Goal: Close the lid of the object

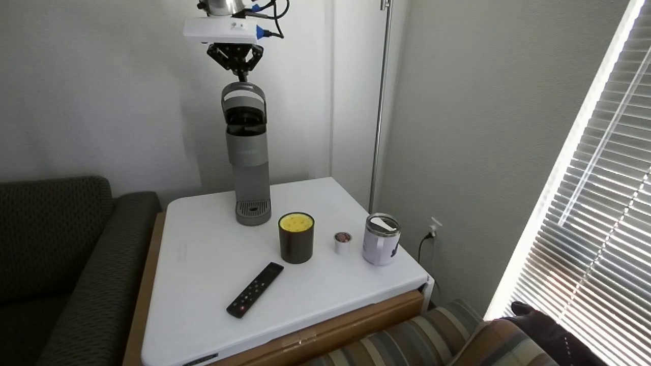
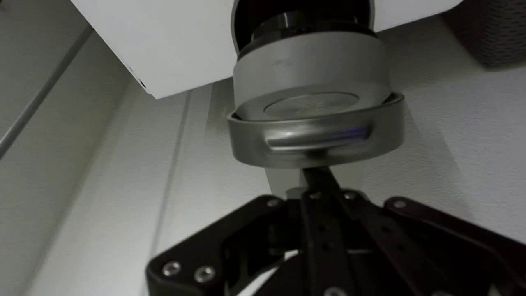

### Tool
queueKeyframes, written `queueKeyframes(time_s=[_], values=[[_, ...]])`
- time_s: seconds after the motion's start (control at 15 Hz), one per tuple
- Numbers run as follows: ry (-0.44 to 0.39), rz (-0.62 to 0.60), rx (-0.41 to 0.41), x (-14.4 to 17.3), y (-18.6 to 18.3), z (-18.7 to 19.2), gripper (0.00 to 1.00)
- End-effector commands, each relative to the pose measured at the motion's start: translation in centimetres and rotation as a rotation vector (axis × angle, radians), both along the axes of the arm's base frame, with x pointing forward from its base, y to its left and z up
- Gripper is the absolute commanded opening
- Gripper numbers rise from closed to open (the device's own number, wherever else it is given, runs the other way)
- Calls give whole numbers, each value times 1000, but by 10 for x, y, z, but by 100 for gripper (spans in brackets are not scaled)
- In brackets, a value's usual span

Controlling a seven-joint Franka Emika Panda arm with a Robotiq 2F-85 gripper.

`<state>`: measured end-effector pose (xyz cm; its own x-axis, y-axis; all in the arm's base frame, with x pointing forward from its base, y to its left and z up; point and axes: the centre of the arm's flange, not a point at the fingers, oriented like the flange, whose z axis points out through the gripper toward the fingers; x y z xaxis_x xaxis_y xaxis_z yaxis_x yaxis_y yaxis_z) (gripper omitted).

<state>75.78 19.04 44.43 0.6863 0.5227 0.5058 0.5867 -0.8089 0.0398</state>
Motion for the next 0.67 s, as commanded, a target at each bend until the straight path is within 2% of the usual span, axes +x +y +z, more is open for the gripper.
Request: queueKeyframes(time_s=[0.0, 0.6], values=[[49, -14, -55, 2, -2, 3, 0], [227, 13, -179, -10, -4, -10, 0]])
